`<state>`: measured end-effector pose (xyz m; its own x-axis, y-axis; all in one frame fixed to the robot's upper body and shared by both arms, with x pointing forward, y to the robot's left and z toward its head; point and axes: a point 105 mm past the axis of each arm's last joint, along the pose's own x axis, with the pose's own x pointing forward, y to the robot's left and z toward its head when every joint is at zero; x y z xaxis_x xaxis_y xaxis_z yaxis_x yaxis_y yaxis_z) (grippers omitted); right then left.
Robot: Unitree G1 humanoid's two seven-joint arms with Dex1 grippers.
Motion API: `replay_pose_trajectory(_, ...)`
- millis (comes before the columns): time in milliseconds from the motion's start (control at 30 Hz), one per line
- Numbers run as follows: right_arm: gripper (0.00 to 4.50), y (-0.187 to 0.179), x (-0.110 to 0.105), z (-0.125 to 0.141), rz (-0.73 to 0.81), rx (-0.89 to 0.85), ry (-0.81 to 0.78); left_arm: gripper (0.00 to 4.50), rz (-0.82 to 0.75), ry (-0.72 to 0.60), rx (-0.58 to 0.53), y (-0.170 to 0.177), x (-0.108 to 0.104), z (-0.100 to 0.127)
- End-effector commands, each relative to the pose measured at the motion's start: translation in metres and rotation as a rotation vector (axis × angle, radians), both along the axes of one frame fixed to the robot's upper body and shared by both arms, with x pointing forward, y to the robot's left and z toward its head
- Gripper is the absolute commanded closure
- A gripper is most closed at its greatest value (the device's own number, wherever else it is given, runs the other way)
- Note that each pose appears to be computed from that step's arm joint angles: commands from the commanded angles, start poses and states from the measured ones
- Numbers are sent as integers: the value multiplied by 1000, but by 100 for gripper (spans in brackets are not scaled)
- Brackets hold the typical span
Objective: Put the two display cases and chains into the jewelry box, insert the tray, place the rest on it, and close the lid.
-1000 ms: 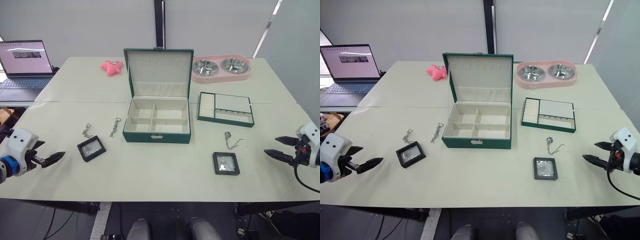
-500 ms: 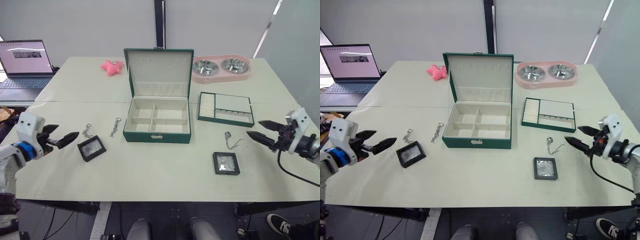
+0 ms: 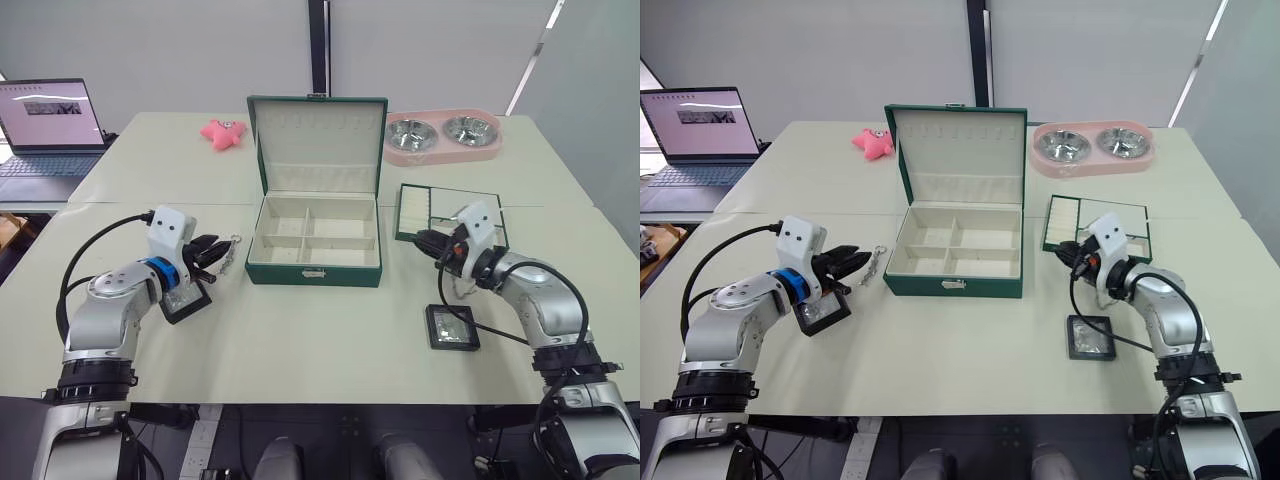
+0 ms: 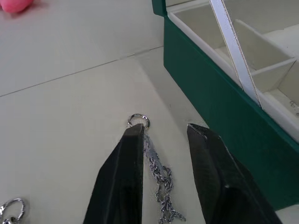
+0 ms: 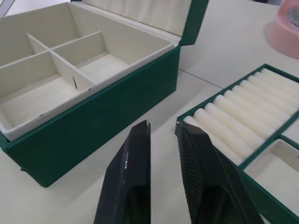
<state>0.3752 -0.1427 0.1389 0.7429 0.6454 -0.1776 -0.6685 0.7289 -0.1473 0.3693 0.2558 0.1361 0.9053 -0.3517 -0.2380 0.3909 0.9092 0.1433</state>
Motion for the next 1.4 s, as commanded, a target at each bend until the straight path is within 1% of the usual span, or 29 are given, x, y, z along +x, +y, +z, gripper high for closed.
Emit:
replay_pose_trajectory(33, 450, 16, 0, 10, 38, -17, -41, 437, -22, -15, 0, -11, 5, 4)
replay_pose_trajectory(67, 450, 20, -1, 8, 46, -22, -33, 444, -30, -9, -1, -15, 5, 2)
replay_pose_trajectory(267, 450, 39, -7, 0, 105, -40, -5, 444, -86, 22, 3, -32, 4, -9)
replay_pose_trajectory(433, 450, 49, -11, -6, 133, -61, 17, 444, -102, 50, 20, -34, 0, -16)
replay_pose_trajectory(600, 450, 56, -16, -7, 161, -51, 24, 444, -125, 62, 19, -38, -4, -19)
replay_pose_trajectory(1067, 450, 44, -16, -6, 133, -62, 27, 444, -202, 89, 2, -61, -12, -25)
replay_pose_trajectory(1400, 450, 43, -19, -10, 135, -63, 37, 444, -194, 102, 14, -55, -13, -28)
